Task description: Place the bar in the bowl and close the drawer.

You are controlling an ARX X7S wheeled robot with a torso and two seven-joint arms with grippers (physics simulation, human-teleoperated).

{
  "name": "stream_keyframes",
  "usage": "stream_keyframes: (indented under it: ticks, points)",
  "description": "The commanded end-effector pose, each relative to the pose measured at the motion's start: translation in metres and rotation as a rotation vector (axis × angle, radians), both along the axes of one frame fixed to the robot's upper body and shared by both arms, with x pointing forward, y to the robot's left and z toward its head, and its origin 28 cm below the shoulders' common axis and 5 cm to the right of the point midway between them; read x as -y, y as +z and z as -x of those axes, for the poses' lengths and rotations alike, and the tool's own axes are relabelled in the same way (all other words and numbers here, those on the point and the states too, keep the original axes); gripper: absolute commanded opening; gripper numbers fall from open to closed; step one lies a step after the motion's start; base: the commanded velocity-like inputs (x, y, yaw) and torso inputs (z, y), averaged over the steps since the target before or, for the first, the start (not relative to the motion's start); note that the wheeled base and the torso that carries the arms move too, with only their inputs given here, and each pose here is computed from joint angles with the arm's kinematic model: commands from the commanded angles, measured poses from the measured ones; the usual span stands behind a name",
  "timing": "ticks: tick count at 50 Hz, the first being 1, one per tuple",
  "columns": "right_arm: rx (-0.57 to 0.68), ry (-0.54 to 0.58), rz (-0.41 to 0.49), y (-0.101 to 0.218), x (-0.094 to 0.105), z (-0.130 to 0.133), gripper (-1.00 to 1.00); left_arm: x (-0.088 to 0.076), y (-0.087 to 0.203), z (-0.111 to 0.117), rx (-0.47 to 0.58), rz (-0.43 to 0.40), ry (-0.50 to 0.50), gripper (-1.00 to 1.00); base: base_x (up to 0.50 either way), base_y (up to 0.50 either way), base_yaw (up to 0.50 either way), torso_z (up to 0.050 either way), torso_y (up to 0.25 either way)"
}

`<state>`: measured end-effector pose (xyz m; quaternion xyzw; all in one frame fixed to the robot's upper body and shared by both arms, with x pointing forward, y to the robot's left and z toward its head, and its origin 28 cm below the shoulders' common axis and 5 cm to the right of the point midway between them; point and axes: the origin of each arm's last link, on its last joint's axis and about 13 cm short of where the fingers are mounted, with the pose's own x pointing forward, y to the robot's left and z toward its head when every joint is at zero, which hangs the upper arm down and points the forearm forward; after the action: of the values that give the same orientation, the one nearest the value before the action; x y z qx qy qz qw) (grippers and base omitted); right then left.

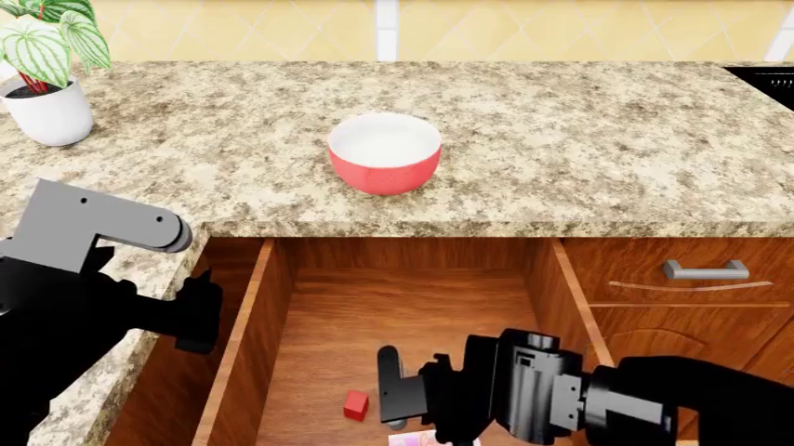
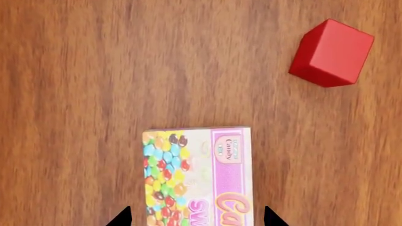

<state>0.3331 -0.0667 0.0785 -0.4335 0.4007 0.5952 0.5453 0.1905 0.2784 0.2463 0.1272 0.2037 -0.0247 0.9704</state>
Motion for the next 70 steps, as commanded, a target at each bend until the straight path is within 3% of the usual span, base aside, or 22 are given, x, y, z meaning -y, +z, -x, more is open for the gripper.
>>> stream_keyframes:
  ticks: [1, 47, 48, 70]
  points:
    - [0.0, -0.001, 0.008, -0.004, 0.0, -0.001, 1.0, 0.0, -0.001, -0.001, -0.003, 0.001, 0.001, 1.0, 0.0, 0.0, 0.0, 0.0, 0.0]
    - [0.01, -0.002, 0.034, -0.014, -0.001, -0.004, 1.0, -0.001, -0.004, -0.003, -0.01, 0.005, 0.005, 1.0, 0.0, 0.0, 0.0, 0.0, 0.0]
    - [0.01, -0.003, 0.034, -0.014, -0.001, -0.004, -1.0, -0.001, -0.004, -0.004, -0.01, 0.005, 0.005, 1.0, 0.0, 0.0, 0.0, 0.0, 0.0]
    - [0.022, 0.01, 0.044, -0.005, 0.0, 0.001, -1.0, -0.002, -0.003, -0.003, -0.009, 0.008, 0.012, 1.0, 0.0, 0.0, 0.0, 0.0, 0.0]
